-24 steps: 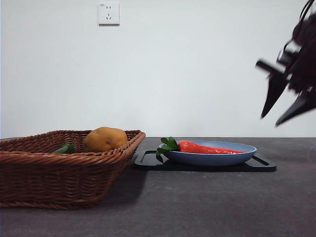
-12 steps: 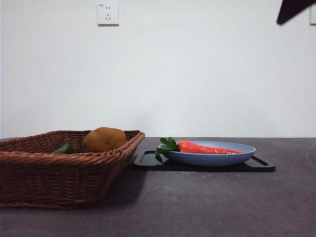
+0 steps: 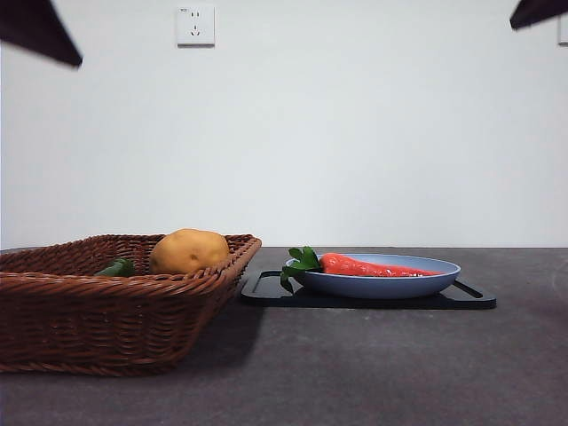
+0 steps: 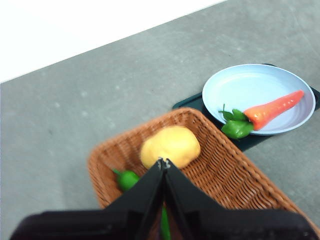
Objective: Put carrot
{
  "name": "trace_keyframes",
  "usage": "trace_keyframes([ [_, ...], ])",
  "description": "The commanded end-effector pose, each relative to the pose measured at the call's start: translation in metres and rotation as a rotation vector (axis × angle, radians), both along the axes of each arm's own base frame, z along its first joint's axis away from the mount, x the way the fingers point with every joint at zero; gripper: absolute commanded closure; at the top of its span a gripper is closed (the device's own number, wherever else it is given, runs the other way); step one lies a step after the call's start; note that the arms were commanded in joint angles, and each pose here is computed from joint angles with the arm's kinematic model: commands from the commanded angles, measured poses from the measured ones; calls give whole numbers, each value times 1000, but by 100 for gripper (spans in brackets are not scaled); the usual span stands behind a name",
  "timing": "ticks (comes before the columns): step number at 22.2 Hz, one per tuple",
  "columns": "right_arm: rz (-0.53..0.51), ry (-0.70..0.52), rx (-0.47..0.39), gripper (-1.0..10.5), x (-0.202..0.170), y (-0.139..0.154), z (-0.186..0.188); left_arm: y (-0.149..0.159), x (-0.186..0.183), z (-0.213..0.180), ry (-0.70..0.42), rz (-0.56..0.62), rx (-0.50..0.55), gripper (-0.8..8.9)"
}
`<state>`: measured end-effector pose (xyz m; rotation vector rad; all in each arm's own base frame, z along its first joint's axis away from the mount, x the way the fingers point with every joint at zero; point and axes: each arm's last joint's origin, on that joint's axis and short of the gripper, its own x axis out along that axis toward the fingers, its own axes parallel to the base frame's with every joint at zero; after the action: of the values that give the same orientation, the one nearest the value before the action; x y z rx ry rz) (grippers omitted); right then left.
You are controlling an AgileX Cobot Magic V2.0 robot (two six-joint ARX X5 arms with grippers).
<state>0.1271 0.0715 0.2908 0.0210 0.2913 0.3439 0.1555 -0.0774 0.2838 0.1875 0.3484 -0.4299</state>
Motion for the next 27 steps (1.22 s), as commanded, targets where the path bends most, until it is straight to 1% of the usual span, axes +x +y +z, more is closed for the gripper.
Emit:
trace_keyframes([
  [1, -20, -46, 64, 943, -8, -1, -22, 1, -6, -18, -20, -24, -117, 807],
  [2, -32, -44, 71, 943, -10, -2, -30, 1, -7, -23, -11, -31, -138, 807],
  [4, -39, -26, 60, 943, -9, -2, -34, 1, -8, -27, 23, -24, -137, 806],
  [15, -36, -30, 64, 943, -9, -2, -33, 1, -7, -27, 20, -15, -135, 805],
  [16, -36, -30, 64, 943, -9, -2, -33, 0, -9, -28, 26, -35, -137, 805],
  [17, -37, -30, 64, 943, -9, -2, -33, 3, -14, -26, 10, -24, -124, 805],
  [18, -36, -30, 64, 943, -9, -2, -33, 8, -20, -22, -37, 11, -79, 805],
  [20, -36, -30, 64, 943, -9, -2, -33, 18, -33, -14, -126, 85, -44, 805],
  [23, -36, -30, 64, 943, -9, -2, -33, 35, -51, -20, -232, 197, -75, 805],
  [27, -36, -30, 64, 943, -9, -2, -33, 51, -62, -52, -261, 308, -123, 805],
])
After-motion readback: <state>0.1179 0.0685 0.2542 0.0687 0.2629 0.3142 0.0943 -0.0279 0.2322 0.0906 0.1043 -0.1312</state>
